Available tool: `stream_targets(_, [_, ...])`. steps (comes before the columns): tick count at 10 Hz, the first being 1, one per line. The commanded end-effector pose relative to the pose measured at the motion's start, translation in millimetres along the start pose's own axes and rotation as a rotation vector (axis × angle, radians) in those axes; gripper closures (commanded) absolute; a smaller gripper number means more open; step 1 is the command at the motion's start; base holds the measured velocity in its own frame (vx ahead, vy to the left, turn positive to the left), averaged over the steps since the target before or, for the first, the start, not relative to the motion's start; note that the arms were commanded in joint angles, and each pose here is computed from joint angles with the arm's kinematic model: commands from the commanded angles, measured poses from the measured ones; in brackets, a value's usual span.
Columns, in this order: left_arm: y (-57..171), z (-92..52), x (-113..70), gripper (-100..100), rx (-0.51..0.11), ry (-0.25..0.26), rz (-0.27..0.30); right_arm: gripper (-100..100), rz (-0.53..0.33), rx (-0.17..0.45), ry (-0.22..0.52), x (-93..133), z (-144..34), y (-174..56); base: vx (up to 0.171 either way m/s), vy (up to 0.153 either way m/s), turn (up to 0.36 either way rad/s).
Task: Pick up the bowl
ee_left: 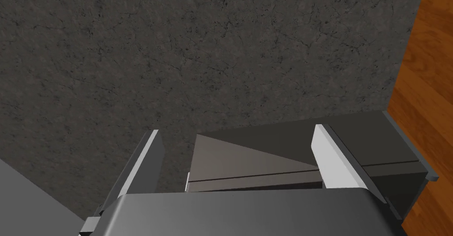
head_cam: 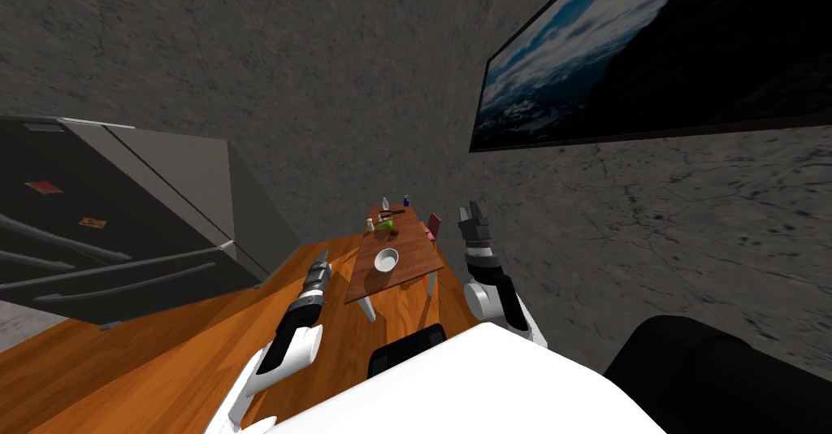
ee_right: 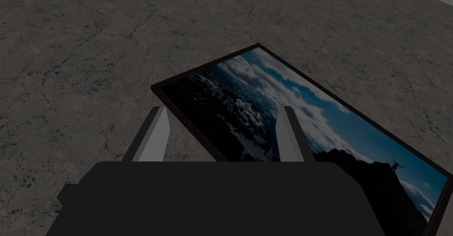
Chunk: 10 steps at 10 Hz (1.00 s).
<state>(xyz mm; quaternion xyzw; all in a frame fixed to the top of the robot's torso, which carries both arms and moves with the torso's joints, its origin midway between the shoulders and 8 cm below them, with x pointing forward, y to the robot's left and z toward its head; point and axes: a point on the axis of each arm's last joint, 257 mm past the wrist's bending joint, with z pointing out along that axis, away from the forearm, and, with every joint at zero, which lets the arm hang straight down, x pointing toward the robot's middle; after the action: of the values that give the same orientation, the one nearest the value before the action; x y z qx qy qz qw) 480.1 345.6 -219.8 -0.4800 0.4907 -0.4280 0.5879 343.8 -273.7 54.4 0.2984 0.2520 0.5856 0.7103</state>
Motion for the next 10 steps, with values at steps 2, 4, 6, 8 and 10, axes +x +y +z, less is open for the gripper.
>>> stream_targets(2, [30.3, 3.9, 3.5, -100, -0.08, 0.002, 0.007, 0, 0.0, 0.0, 0.0, 0.0, 0.0, 0.0, -0.012, -0.025, -0.047])
stream_targets(4, [55.1, 7.6, 6.3, -100, -0.144, 0.006, 0.013, 0, 0.0, 0.0, 0.0, 0.0, 0.0, 0.0, -0.007, -0.03, -0.048])
stream_targets(6, [77.9, 10.4, 9.6, -100, -0.206, 0.011, 0.02, 0, 0.0, 0.0, 0.0, 0.0, 0.0, 0.0, -0.002, -0.023, -0.053])
stream_targets(8, [101.8, 11.6, 13.3, -100, -0.269, 0.017, 0.027, 0, 0.0, 0.0, 0.0, 0.0, 0.0, 0.0, -0.001, -0.023, -0.054])
stream_targets(10, [127.0, 10.9, 17.4, -100, -0.337, 0.025, 0.035, 0, 0.0, 0.0, 0.0, 0.0, 0.0, 0.0, 0.01, -0.023, -0.056])
